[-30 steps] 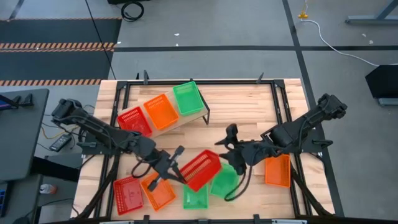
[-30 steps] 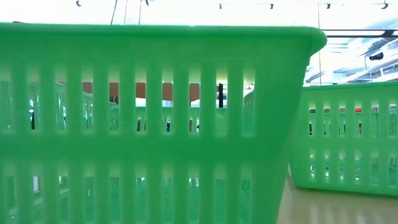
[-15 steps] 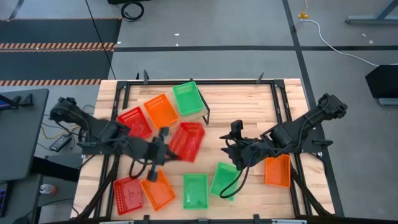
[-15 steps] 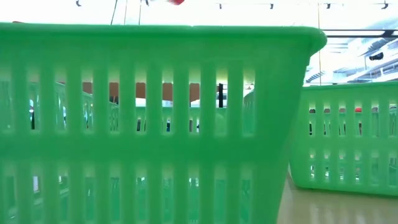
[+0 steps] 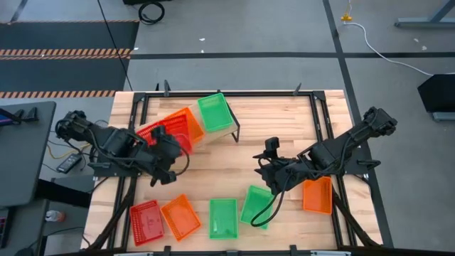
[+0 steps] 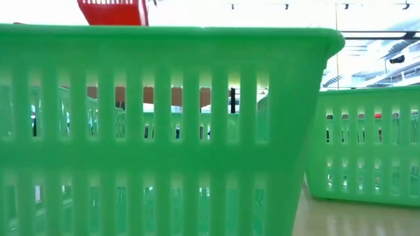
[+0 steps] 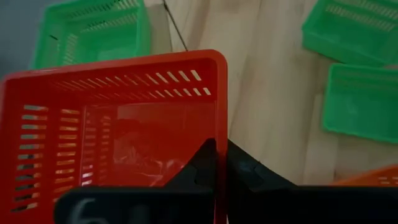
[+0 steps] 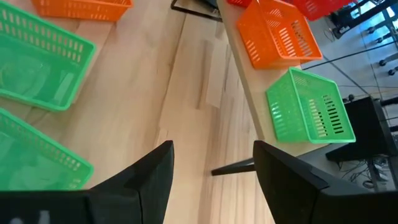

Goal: Stack baskets on shelf by color
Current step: Stack the top red bin on the red bin on the shelf

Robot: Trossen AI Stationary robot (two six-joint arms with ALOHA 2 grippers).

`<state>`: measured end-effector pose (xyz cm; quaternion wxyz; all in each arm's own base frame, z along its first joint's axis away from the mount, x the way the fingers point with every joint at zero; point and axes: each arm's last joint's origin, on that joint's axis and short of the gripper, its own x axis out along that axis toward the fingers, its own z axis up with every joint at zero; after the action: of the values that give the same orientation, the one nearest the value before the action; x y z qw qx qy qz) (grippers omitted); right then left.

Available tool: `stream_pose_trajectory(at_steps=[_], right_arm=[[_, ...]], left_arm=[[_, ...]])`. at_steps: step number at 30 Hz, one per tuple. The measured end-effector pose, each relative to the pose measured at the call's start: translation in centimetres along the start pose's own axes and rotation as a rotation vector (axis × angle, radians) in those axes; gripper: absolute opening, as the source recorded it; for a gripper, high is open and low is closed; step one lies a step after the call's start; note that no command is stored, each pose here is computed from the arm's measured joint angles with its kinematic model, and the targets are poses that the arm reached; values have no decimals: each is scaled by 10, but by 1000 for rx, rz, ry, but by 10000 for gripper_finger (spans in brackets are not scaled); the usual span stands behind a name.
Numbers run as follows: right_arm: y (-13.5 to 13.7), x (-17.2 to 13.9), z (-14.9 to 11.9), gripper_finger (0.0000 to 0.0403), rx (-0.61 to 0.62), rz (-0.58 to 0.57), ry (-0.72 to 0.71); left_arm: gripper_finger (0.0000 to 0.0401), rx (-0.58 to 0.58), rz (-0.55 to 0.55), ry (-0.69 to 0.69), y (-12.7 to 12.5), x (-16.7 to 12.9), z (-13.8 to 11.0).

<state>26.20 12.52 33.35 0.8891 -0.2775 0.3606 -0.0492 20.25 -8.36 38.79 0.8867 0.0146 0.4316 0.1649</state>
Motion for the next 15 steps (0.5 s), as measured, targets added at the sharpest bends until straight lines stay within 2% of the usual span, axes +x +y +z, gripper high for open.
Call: stream_pose_trajectory(at_steps=[5, 8, 15], right_arm=[[0, 0, -2, 226, 17, 2, 16], [0, 0, -4, 226, 41, 5, 36], [1, 0, -7, 226, 60, 26, 63]], left_arm=[[13, -23, 55, -27, 6, -21, -1], [11, -71, 92, 23, 11, -29, -9], [11, -124, 62, 62, 2, -27, -16]])
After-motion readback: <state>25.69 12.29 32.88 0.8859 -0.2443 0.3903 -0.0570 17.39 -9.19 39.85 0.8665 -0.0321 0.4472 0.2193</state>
